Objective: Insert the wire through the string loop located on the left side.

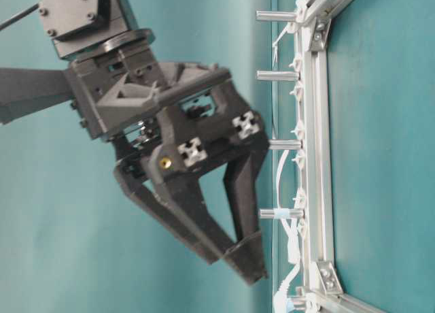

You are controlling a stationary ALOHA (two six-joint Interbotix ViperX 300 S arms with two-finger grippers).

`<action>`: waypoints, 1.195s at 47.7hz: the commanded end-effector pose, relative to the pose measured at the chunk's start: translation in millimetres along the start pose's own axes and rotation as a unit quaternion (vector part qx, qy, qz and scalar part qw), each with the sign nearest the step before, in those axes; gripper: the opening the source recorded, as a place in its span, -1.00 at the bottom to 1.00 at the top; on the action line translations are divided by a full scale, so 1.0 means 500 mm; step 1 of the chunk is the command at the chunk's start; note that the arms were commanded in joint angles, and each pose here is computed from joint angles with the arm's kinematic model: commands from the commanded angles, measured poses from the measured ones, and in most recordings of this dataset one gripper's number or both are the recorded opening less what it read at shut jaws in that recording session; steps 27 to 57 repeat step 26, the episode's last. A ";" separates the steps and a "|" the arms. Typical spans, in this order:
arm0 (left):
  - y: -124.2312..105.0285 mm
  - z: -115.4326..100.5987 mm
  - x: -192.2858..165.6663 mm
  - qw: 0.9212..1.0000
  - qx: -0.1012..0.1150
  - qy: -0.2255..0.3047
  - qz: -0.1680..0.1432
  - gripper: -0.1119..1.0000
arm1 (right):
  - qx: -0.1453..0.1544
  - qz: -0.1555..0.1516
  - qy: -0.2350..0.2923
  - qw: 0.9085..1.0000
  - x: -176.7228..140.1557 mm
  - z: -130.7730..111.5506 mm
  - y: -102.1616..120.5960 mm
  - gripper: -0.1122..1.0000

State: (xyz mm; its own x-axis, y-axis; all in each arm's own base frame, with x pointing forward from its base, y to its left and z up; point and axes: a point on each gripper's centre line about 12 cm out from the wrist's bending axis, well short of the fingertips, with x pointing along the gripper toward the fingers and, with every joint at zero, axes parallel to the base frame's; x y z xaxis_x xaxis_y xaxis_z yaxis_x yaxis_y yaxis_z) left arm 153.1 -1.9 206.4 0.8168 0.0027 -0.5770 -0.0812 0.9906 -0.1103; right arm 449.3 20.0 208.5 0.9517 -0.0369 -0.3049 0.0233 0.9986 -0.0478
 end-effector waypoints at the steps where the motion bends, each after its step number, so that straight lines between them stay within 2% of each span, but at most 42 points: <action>1: 0.003 0.012 -0.002 1.000 0.002 -0.008 0.006 0.64 | 0.003 -0.004 -0.024 1.000 -0.014 0.033 -0.006 0.87; 25: 0.012 0.011 -0.002 1.000 -0.006 -0.009 0.017 0.63 | 0.002 -0.021 -0.026 0.999 -0.003 0.029 -0.035 0.87; 57: 0.013 0.011 -0.001 1.000 -0.006 -0.008 0.018 0.63 | 0.002 -0.021 -0.024 0.999 -0.001 0.026 -0.035 0.87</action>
